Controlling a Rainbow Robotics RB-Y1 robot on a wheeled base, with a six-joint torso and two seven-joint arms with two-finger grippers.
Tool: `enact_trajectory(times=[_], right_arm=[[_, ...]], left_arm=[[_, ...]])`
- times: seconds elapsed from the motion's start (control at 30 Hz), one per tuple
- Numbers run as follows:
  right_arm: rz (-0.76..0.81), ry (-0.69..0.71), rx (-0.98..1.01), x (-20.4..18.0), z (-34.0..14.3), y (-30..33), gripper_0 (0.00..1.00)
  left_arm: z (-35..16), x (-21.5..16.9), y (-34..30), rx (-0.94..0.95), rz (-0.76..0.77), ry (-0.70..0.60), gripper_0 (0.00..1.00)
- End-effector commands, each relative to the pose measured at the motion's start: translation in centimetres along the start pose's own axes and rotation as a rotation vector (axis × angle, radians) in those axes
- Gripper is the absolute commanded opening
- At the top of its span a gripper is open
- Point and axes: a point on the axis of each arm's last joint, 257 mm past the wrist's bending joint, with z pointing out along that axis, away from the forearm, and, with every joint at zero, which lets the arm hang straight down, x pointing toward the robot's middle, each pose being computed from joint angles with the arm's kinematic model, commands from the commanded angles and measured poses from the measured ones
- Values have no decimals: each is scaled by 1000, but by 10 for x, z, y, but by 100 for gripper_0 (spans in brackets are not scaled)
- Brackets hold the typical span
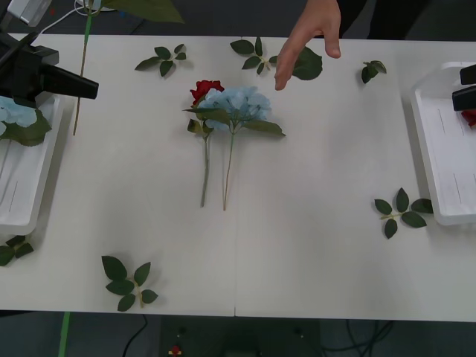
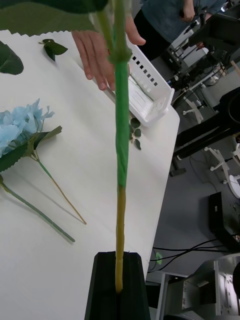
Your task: Place the red flowers into the right box and the blue flowers into the left box. If a person shows an open palm, hand one flower to the person first, then continue sorting.
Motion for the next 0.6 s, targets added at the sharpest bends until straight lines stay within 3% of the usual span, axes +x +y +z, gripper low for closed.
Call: enact_trajectory(times=[0.03,0.6], right_arm=[[-71,-8,27,-9,-14,-2,100],[-98,-13,23,-10,-14,-1,100]], left_arm=[[-18,-18,-1,-39,-20,-1,0],[-18,-18,-1,-39,-20,-2,0]])
